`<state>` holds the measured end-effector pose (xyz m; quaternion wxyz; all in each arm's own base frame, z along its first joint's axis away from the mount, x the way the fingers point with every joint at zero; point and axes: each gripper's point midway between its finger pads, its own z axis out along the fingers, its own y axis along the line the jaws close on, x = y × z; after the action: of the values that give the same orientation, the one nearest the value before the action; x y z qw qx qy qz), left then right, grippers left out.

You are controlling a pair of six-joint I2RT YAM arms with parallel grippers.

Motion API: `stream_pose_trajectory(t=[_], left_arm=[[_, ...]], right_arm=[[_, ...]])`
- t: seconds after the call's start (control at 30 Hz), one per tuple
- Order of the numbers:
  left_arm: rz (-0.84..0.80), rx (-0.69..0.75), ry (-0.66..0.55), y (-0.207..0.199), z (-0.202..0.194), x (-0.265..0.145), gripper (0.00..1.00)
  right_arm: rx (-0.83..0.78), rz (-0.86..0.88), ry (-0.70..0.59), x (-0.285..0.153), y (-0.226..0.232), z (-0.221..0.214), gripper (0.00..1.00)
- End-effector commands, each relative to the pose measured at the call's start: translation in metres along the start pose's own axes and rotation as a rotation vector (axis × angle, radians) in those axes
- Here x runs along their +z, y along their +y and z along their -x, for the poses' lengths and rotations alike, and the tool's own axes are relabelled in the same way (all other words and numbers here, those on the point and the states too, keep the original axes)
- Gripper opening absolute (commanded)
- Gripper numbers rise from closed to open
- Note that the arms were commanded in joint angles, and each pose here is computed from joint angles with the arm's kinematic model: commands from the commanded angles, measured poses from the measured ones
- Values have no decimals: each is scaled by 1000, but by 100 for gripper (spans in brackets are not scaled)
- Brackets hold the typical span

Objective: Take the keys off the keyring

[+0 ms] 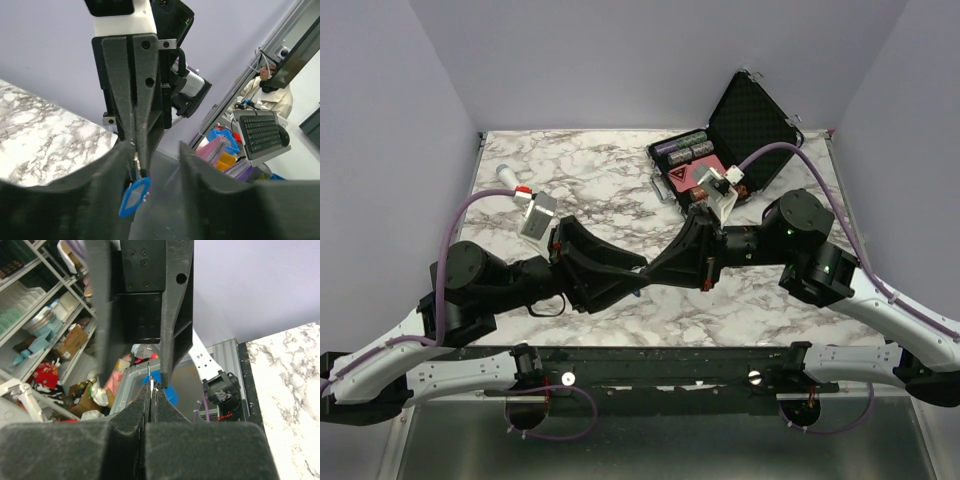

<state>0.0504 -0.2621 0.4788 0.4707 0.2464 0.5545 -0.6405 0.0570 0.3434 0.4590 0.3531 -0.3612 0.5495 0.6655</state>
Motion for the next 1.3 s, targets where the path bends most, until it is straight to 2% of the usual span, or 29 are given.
stream_pose_trajectory(t=[0.0,0.17,0.37,0.47,0.53,0.67,0.9,1.13,1.27], left_arm=[[0,-19,48,-1,-10,-1,63],[43,2,-44,1,13,-11,78],[63,-4,-147,4,28,-22,79],[78,-16,-202,9,34,-23,68],[75,-16,-202,9,34,-21,60],[71,-17,-186,8,32,-15,51],[73,-6,-165,10,27,-9,44],[72,-2,-145,10,23,-4,14],[82,10,-123,10,22,-5,3]], right_arm=[[-10,-35,-44,1,-7,7,1],[-20,-38,-58,-1,-5,12,1],[-24,-35,-80,-1,-3,16,1],[-22,-42,-90,-2,-4,18,1],[-38,-30,-119,-2,-1,25,1],[-42,-19,-128,-1,1,27,1],[-49,-19,-139,0,2,32,1],[-51,-15,-140,1,2,32,1],[-44,-15,-109,4,0,27,1]])
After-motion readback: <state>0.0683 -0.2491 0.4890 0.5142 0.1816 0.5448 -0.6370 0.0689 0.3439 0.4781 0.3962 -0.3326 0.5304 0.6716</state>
